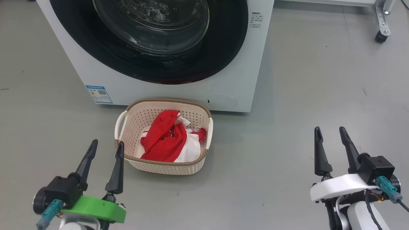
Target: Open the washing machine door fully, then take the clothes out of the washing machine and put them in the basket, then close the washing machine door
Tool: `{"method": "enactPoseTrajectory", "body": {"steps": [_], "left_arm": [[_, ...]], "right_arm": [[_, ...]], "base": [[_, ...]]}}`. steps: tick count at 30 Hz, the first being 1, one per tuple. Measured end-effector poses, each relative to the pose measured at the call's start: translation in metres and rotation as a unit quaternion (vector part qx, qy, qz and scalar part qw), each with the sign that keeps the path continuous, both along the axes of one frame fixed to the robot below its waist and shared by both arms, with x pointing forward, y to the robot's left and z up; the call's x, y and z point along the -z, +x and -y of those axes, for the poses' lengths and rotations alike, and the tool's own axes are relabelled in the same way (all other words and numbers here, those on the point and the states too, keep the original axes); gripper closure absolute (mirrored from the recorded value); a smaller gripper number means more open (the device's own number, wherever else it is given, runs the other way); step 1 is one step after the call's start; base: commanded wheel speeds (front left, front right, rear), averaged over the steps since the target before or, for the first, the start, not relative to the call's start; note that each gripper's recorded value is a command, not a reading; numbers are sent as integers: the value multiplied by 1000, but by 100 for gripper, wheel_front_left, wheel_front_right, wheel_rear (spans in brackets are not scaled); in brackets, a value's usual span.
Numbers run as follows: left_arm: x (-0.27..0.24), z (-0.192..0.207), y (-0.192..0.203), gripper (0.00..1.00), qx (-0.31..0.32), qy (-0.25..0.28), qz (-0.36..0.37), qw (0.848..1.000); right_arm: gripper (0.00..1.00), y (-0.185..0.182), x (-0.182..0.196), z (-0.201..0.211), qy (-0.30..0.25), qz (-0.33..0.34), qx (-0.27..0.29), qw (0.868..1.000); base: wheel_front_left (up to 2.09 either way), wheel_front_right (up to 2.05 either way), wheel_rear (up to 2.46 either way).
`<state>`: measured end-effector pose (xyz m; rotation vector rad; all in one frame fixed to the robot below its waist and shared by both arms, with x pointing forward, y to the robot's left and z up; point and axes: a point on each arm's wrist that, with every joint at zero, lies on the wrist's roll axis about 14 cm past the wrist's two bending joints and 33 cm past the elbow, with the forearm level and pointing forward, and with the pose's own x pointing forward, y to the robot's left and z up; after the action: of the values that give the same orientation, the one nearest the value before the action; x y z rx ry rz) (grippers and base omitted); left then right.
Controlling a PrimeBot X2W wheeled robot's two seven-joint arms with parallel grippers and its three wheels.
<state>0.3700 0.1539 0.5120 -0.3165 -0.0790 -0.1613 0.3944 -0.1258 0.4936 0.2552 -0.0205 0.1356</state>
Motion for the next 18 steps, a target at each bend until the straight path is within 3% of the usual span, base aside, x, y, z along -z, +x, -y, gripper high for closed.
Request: {"method": "enactPoseTrajectory", "body": {"steps": [10,11,18], "left_arm": [[-1,0,0,0,1,0,1,1000],[1,0,-1,100,1,-4,-2,1000],[26,8,-8,100,2,-14,-44,999]], "right_arm": [[0,-1,-1,0,0,2,1,1000],[100,-1,1,0,0,-2,0,1000],[100,-17,34,-2,1,-56,1,998]], "base": [[0,0,0],[0,0,0],[0,0,0]]}}
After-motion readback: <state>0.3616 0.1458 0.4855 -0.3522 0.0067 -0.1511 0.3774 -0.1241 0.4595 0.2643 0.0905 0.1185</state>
